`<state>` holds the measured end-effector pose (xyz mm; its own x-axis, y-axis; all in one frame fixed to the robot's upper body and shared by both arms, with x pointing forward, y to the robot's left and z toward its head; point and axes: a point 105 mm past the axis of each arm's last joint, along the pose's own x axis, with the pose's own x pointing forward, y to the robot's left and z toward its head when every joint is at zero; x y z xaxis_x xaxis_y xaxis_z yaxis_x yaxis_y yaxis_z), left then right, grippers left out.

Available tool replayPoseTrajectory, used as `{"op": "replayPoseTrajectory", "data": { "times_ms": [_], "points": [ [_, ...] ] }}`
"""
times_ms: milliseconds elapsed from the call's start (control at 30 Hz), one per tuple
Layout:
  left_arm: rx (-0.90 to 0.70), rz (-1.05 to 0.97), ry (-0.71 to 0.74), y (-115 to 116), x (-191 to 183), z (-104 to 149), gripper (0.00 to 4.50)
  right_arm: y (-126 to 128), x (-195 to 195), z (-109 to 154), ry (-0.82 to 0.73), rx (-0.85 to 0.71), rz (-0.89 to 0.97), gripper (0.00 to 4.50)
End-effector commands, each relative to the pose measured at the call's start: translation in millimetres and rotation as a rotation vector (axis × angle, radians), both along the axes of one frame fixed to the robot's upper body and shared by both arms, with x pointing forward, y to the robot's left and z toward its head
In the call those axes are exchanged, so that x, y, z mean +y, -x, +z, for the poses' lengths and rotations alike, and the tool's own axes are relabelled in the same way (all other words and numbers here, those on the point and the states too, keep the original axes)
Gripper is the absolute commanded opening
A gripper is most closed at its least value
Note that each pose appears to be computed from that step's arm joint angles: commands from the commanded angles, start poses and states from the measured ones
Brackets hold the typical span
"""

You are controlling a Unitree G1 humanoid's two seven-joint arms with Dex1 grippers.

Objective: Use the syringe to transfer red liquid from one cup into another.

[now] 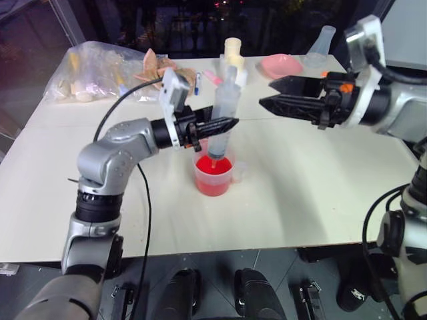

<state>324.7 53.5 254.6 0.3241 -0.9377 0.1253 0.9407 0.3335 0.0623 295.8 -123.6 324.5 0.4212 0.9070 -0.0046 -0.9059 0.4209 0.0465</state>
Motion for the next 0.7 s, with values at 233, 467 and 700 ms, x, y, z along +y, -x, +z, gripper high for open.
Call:
{"op": "replayPoseTrajectory", "data": {
  "times_ms": [233, 467, 700],
  "points": [
    [-0.175, 0.04, 0.014, 7, -2, -9, 1.49, 15, 21, 7, -0.124, 0.083, 0.074, 3.94],
    [-0.171, 0.084, 0.03, 4, -1, -14, 1.49, 17, 37, 1, -0.143, 0.126, 0.101, 3.94],
    [-0.17, 0.083, 0.036, 6, -2, -13, 1.49, 16, 49, -6, -0.143, 0.159, 0.113, 3.94]
  ]
}}
